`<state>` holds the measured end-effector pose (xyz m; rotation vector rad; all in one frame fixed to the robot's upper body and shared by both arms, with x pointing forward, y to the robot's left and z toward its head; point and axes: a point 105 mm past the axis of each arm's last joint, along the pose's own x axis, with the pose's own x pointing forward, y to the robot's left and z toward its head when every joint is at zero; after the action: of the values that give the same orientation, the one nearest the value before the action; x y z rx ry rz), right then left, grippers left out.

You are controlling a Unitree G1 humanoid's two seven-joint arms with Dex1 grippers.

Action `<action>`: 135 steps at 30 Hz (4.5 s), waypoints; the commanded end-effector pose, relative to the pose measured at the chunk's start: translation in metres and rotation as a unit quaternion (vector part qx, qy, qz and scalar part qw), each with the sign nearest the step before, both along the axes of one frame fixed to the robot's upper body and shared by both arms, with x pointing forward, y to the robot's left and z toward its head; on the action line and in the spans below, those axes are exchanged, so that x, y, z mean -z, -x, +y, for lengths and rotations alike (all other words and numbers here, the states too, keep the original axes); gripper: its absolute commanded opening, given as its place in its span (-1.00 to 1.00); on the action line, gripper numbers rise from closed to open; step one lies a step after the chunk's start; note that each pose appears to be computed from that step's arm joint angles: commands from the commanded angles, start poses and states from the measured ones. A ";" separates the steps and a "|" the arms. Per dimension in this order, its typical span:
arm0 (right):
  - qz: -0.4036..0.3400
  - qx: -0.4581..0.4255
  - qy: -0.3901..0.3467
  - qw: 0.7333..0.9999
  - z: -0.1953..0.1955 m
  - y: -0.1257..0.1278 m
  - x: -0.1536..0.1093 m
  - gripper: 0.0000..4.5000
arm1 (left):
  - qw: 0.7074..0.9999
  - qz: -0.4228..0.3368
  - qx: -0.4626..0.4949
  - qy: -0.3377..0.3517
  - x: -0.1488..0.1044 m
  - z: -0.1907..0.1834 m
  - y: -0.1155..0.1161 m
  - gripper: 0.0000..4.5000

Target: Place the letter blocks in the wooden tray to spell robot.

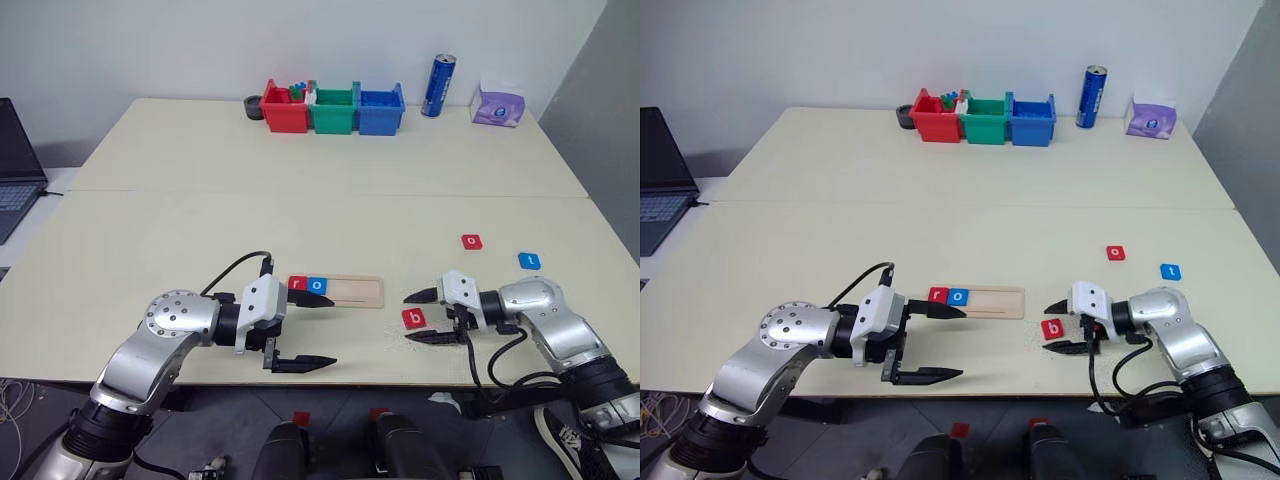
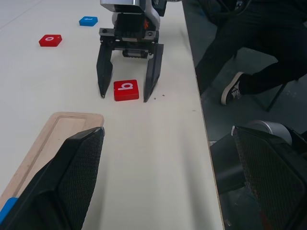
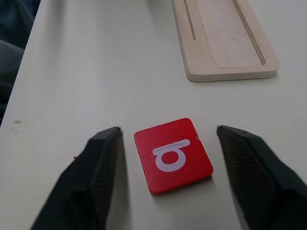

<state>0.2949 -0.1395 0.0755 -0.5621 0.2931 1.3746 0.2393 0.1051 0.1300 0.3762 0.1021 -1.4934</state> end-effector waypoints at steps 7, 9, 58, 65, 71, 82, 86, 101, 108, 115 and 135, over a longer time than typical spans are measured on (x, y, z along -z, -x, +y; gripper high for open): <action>-0.023 0.007 -0.012 1.000 0.002 -0.003 -0.014 -0.35 | 0.999 -0.031 -0.022 0.004 -0.013 0.011 -0.009 1.00; -0.028 0.010 -0.032 0.999 0.012 -0.005 -0.026 -0.35 | 0.997 -0.038 -0.070 0.015 -0.022 0.028 -0.022 1.00; 0.026 0.006 -0.090 0.996 0.122 -0.055 -0.032 0.80 | 0.984 -0.074 -0.147 -0.065 -0.035 0.101 -0.026 1.00; 0.019 0.033 -0.116 0.993 0.105 -0.058 -0.061 0.98 | 0.986 -0.076 -0.142 -0.051 -0.036 0.092 -0.031 1.00; 0.000 0.120 -0.163 0.979 0.063 -0.050 -0.104 0.98 | 0.982 -0.097 -0.163 0.023 -0.052 0.057 -0.050 1.00; -0.114 0.524 -0.153 0.830 -0.058 -0.085 -0.084 0.98 | 0.975 -0.079 -0.176 0.110 -0.044 -0.061 -0.071 1.00; -0.134 0.583 -0.133 0.790 -0.075 -0.091 -0.071 0.98 | 0.973 -0.078 -0.182 0.116 -0.045 -0.074 -0.077 1.00; -0.081 0.655 -0.139 0.738 -0.097 -0.111 -0.042 0.98 | 0.969 -0.093 -0.200 0.113 -0.048 -0.075 -0.081 1.00; -0.029 0.689 -0.164 0.705 -0.105 -0.114 -0.033 0.98 | 0.968 -0.090 -0.205 0.112 -0.049 -0.072 -0.078 1.00; -0.033 0.680 -0.162 0.714 -0.095 -0.112 -0.034 0.12 | 0.968 -0.088 -0.204 0.113 -0.049 -0.072 -0.078 1.00; 0.133 0.538 -0.062 0.830 0.011 0.019 -0.024 -0.36 | 0.989 -0.043 -0.125 0.063 -0.027 -0.025 -0.018 1.00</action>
<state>0.2795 -0.1308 0.0934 -0.0236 0.6483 0.3338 0.2621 0.0825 0.1427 0.3018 0.0507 -1.2143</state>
